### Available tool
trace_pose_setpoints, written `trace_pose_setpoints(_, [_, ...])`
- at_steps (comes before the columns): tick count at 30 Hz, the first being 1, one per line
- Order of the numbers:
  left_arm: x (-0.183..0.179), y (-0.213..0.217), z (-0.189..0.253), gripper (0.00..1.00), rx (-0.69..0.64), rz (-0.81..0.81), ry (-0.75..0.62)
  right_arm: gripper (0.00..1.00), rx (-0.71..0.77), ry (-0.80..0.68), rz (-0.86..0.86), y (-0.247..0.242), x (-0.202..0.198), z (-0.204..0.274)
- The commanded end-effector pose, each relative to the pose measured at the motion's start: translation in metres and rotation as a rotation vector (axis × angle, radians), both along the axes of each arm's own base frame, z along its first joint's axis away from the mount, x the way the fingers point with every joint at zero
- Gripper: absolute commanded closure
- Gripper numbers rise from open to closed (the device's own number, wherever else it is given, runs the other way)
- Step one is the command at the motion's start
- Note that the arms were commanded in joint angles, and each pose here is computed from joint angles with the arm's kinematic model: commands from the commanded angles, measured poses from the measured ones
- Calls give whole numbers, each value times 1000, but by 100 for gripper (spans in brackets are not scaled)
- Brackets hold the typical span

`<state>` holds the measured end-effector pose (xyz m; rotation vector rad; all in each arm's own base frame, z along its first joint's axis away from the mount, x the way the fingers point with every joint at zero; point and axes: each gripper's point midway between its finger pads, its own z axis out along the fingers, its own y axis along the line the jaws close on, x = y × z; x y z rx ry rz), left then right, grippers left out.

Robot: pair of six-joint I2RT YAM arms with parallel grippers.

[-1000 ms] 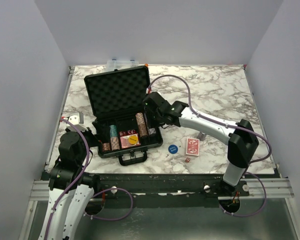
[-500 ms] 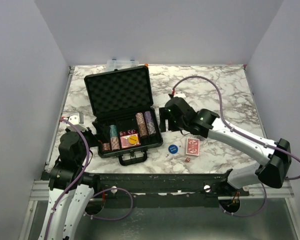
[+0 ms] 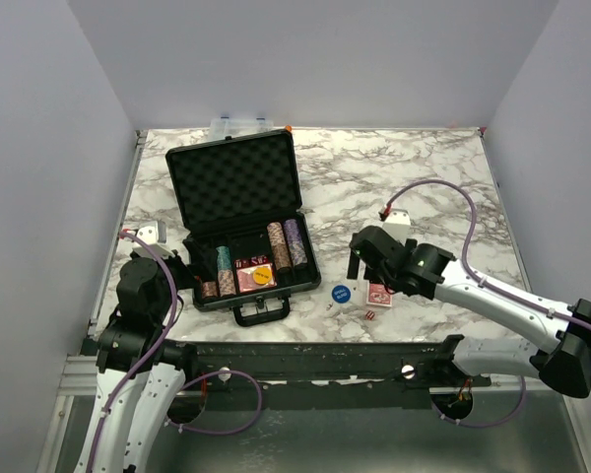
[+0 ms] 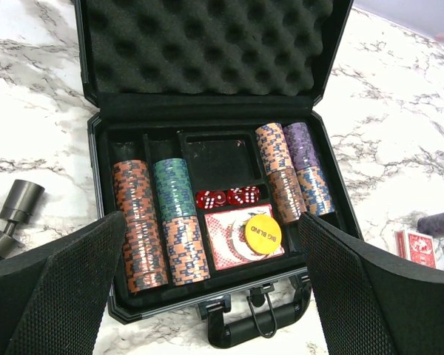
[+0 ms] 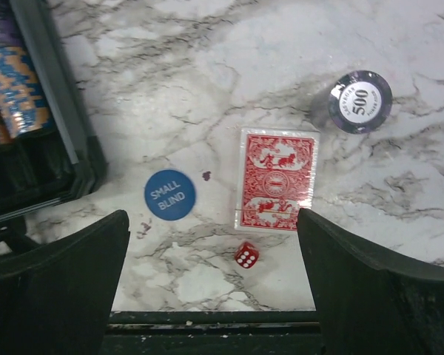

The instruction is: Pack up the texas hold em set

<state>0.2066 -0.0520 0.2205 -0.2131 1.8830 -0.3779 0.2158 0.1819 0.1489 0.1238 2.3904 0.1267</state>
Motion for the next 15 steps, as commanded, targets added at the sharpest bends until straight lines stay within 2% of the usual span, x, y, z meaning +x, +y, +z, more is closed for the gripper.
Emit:
trace_pose_setpoints(1, [-1,-2,-1,2,7,-13,0,3,-39,-19,-117,-22,0,-18])
trace_pose_setpoints(15, [-1,2,-1,2,13,1,-9,7,-97,61,-231,-39,-7,-70])
